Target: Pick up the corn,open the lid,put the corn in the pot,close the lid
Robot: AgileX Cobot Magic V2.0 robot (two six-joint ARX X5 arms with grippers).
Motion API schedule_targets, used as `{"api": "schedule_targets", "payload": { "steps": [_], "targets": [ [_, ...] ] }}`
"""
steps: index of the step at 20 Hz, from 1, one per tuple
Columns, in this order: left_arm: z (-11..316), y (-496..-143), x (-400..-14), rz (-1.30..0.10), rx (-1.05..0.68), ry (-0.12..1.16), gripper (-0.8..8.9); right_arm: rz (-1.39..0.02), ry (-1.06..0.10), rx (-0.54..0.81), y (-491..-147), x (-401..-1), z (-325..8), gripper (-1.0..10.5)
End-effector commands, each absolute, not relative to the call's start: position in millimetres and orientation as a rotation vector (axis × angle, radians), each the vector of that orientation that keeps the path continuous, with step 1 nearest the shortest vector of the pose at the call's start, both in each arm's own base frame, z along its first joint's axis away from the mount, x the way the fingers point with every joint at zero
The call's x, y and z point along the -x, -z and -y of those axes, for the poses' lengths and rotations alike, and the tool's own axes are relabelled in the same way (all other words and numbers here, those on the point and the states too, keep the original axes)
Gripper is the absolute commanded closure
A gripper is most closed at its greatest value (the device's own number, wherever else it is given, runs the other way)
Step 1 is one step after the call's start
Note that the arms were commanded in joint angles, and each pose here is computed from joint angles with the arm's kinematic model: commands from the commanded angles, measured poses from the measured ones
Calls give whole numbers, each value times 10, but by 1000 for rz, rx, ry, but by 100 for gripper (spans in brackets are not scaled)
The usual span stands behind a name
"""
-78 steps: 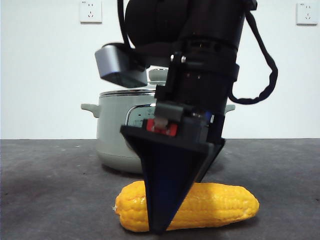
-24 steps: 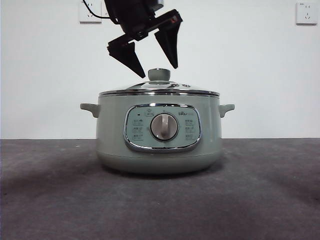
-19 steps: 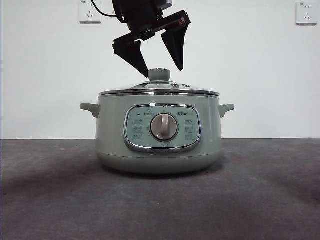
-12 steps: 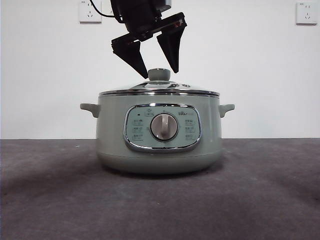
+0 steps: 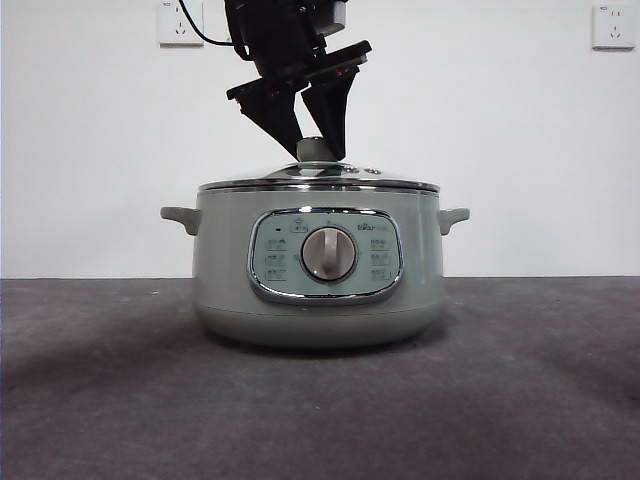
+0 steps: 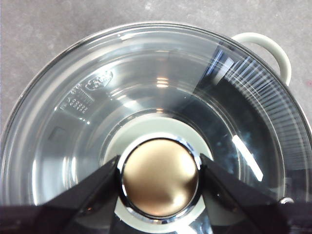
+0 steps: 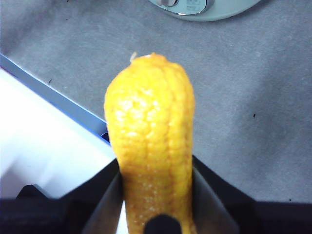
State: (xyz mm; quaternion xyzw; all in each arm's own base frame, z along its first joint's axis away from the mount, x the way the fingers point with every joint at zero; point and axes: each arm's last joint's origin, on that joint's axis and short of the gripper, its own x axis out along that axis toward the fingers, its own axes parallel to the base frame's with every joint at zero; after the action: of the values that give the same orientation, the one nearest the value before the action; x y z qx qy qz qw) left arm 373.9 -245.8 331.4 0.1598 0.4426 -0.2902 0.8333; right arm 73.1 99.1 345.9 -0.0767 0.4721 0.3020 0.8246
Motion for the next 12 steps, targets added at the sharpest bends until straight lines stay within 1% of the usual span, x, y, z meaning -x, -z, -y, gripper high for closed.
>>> {"api": "schedule_targets", "payload": {
  "steps": [1,5,8,12],
  "targets": [
    [2488,-3280,-3777,-924,-336,623,822,-1000,-636,163,-3454,-731,-990,958],
    [2438,-3406,-3737,-893,-328,622,822,-972,-609,169,-3462,-746,-993,958],
    [2370,-3591,-3666,-841,-313,620,822,-951,-617,154,-3476,-759,-1011,958],
    [2195,-3875,-3557,-773,-287,603,822,-897,-635,116,-3511,-805,-1074,958]
  ]
}}
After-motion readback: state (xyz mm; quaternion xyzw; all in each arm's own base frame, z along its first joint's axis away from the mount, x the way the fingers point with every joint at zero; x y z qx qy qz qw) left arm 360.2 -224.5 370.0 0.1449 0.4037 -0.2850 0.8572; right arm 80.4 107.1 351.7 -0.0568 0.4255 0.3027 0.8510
